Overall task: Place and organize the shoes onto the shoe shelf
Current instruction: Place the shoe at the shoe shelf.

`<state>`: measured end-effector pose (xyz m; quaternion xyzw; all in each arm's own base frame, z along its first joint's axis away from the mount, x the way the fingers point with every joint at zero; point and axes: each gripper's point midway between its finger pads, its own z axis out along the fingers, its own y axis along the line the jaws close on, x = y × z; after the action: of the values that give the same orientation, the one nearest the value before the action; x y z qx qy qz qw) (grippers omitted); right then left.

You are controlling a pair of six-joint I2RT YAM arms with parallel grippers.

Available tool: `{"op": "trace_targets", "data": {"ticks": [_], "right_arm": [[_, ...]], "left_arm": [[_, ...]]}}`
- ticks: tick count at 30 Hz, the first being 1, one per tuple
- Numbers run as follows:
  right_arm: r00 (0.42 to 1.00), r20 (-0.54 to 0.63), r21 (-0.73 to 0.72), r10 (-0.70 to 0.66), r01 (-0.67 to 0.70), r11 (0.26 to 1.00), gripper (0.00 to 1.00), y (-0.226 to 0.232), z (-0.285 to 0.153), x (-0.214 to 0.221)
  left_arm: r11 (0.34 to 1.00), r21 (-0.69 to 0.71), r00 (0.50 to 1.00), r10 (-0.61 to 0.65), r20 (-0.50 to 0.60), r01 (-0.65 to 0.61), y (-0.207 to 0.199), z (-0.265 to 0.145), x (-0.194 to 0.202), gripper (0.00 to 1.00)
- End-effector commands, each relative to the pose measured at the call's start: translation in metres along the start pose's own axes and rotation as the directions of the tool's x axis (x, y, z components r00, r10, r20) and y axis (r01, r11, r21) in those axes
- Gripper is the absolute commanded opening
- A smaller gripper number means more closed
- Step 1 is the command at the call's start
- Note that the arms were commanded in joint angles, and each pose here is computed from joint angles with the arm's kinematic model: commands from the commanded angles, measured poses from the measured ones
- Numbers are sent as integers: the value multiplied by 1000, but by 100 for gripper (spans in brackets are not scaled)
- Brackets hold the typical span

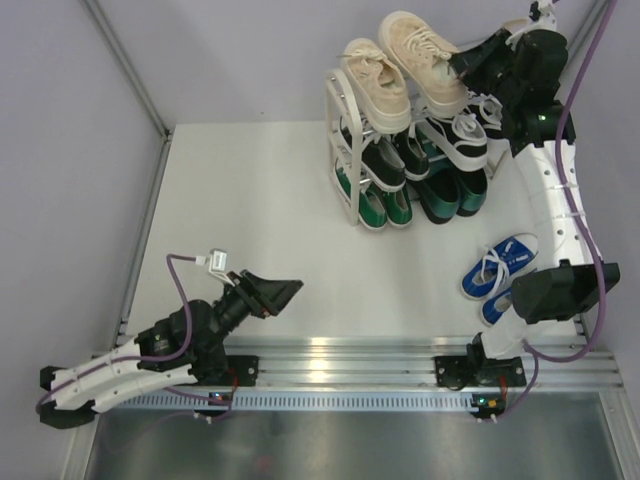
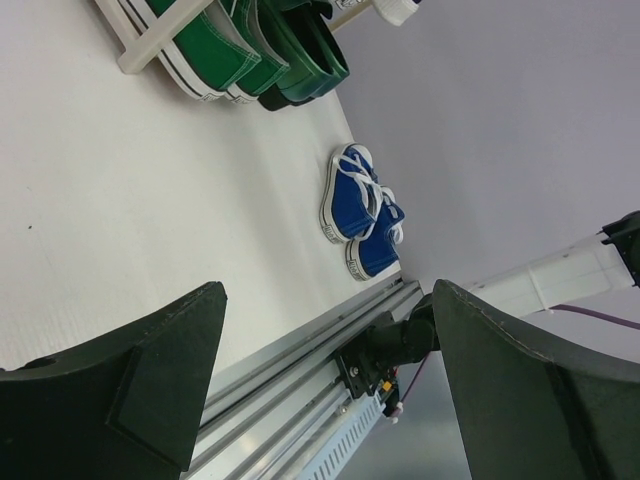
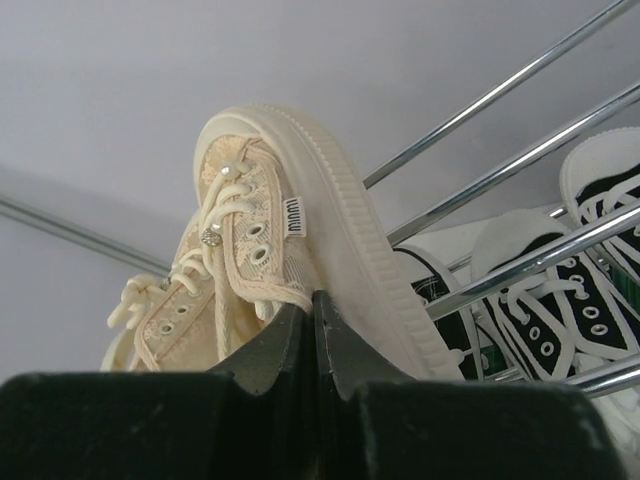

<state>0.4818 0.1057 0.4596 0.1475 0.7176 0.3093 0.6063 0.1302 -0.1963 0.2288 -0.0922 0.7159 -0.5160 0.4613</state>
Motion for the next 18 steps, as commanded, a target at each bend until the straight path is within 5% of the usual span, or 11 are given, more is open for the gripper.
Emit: {"op": "trace_targets", "data": {"ticks": [1,11,18], "right_arm": [[997,72,-151,34,-22,988,6,42,-7,-20],[998,63,-151,-15,24,988,39,40,-11,-15],[975,173,-191,-142,175,966,67,61,-42,-46]], "left_arm": [[1000,12,1000,-7,9,7,0,0,-1,89],[1000,10,1000,-12,10,12,3,0,1,89],[1000,22,1000,-11,4,11,1,-1,2,89]]}}
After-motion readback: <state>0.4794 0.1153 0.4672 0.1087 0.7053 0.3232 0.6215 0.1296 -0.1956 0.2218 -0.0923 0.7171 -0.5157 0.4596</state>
